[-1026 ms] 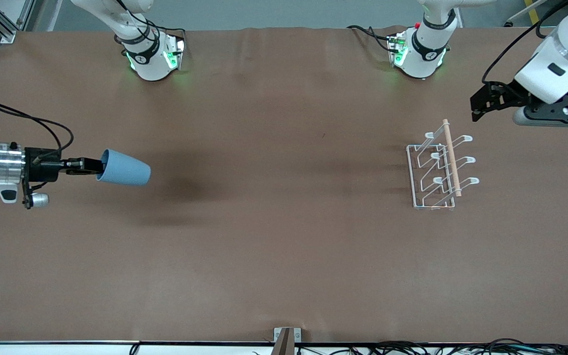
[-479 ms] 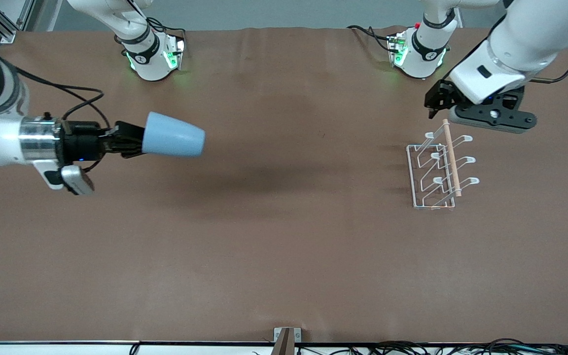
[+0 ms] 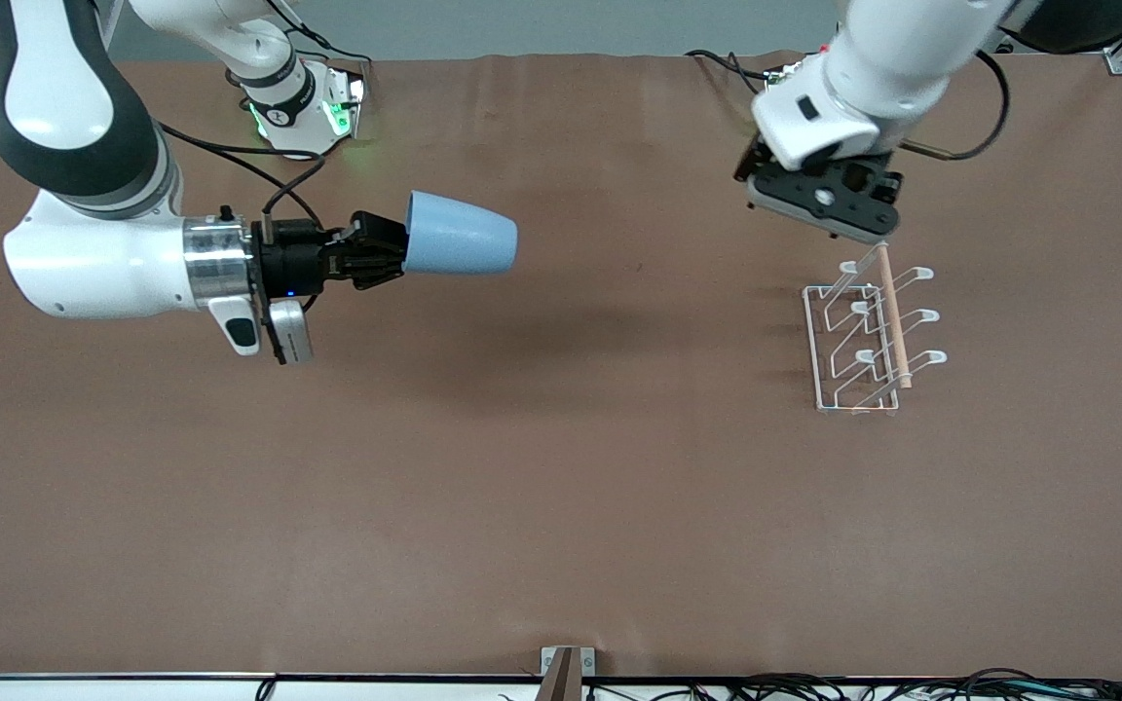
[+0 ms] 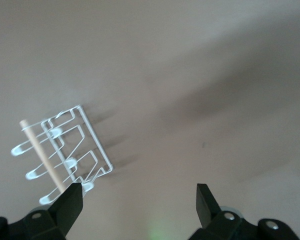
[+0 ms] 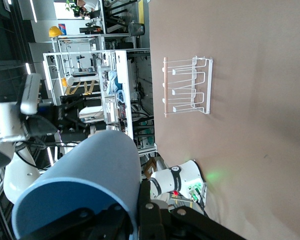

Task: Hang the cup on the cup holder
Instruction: 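Carry the cup toward center while the left gripper reaches for it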

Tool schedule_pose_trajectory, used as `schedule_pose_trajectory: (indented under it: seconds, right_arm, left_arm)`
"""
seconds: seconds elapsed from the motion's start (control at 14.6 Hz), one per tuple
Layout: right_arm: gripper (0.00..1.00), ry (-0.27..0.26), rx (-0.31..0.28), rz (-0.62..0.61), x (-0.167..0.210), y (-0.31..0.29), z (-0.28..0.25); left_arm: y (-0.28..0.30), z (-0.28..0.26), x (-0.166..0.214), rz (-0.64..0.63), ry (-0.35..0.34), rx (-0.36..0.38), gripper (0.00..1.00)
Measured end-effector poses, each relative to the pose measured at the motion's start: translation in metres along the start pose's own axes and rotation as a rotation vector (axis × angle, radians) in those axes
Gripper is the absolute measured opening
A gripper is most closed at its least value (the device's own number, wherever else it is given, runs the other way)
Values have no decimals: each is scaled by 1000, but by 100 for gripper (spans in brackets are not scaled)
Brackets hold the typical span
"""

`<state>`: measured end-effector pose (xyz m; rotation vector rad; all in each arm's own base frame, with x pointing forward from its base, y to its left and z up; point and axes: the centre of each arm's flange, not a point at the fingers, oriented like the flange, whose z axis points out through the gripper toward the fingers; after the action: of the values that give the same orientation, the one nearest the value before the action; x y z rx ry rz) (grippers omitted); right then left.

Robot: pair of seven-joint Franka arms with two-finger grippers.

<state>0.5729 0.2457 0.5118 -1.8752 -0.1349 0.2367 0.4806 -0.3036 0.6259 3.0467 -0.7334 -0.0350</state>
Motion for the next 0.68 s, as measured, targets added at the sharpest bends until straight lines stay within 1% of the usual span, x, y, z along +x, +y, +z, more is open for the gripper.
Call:
schedule_pose_trajectory:
  seconds: [0.14, 0.27, 0.41, 0.68]
  right_arm:
    - [6, 5, 5, 12, 3, 6, -2]
    - [6, 11, 30, 29, 7, 13, -1]
    - [6, 12, 48, 41, 11, 19, 2]
    - [6, 6, 49, 40, 16, 34, 7]
  left_arm:
    - [37, -13, -4, 80, 27, -6, 100]
    - [64, -19, -7, 177, 41, -42, 100]
    - [78, -26, -5, 257, 75, -71, 100]
    - [112, -44, 13, 338, 221, -148, 100]
